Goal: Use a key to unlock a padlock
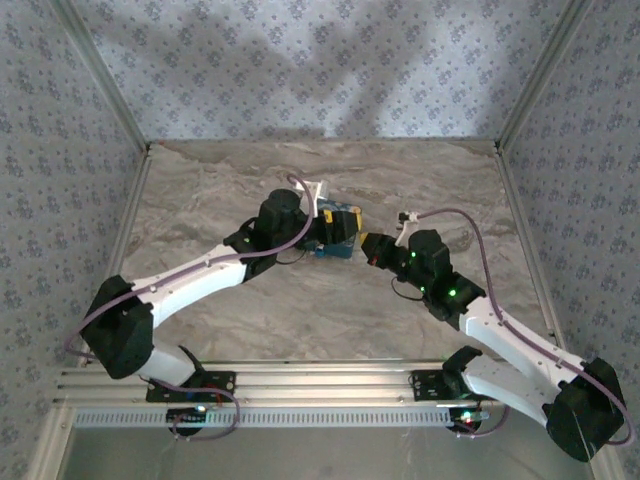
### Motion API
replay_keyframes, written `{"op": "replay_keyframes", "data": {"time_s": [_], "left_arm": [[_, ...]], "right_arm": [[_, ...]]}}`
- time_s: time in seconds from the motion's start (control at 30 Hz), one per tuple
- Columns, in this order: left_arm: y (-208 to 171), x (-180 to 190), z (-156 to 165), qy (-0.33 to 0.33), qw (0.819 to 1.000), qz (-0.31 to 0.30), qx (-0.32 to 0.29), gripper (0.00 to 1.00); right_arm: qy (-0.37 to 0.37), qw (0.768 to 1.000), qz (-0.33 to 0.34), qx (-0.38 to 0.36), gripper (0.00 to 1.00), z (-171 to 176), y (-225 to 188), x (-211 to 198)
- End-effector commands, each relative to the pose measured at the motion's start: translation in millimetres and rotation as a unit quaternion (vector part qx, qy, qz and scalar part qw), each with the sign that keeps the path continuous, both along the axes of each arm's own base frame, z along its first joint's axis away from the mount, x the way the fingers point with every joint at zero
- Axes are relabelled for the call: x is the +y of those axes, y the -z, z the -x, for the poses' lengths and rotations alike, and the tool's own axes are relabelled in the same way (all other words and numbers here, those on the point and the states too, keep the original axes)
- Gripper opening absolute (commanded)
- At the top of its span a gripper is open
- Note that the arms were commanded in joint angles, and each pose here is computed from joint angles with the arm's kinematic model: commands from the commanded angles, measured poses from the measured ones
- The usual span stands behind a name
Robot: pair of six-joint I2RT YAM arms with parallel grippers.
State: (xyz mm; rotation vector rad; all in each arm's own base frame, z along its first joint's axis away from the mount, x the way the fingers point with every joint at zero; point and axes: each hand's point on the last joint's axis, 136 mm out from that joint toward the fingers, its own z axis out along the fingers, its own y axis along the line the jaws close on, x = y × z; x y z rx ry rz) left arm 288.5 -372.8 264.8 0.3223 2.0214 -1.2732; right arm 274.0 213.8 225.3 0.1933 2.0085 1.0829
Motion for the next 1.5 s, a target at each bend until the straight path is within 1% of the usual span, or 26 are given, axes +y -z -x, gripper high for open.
{"op": "replay_keyframes", "data": {"time_s": [0.0,0.37,0.47,0.6,0.73,1.03,1.17,1.27,1.33,1.47], "left_arm": [[-21,-13,3,0.022,0.999,0.032,-0.014,0.64],[-17,-19,5,0.031,0.999,0.035,-0.009,0.44],[-16,-18,5,0.03,0.999,0.034,-0.009,0.36],[-18,-17,5,0.026,0.999,0.032,-0.012,0.24],[-19,-13,4,0.018,0.999,0.026,-0.018,0.15],[-20,-3,2,-0.002,0.999,0.009,-0.031,0.01],[-22,4,1,-0.009,0.999,0.003,-0.039,0.0],[-25,10,0,-0.012,0.999,0.002,-0.045,0.0],[-26,15,0,-0.012,0.999,-0.002,-0.05,0.0],[-35,26,1,0.005,0.997,-0.015,-0.07,0.0]], "right_arm": [[0.017,0.999,-0.029,-0.027,0.0,-8,-27,1],[0.014,0.999,-0.033,-0.028,0.0,-13,-34,9],[0.012,0.999,-0.033,-0.027,0.0,-14,-33,10],[0.011,0.999,-0.029,-0.026,0.0,-13,-33,10],[0.01,0.999,-0.026,-0.023,0.0,-12,-30,11],[0.004,1.0,-0.017,-0.019,0.0,-10,-26,10],[-0.008,1.0,-0.003,-0.025,0.0,-6,-24,11],[-0.027,0.999,0.006,-0.031,0.05,-3,-24,12],[-0.046,0.998,0.011,-0.037,0.13,0,-25,14],[-0.097,0.993,0.016,-0.064,0.25,5,-34,17]]}}
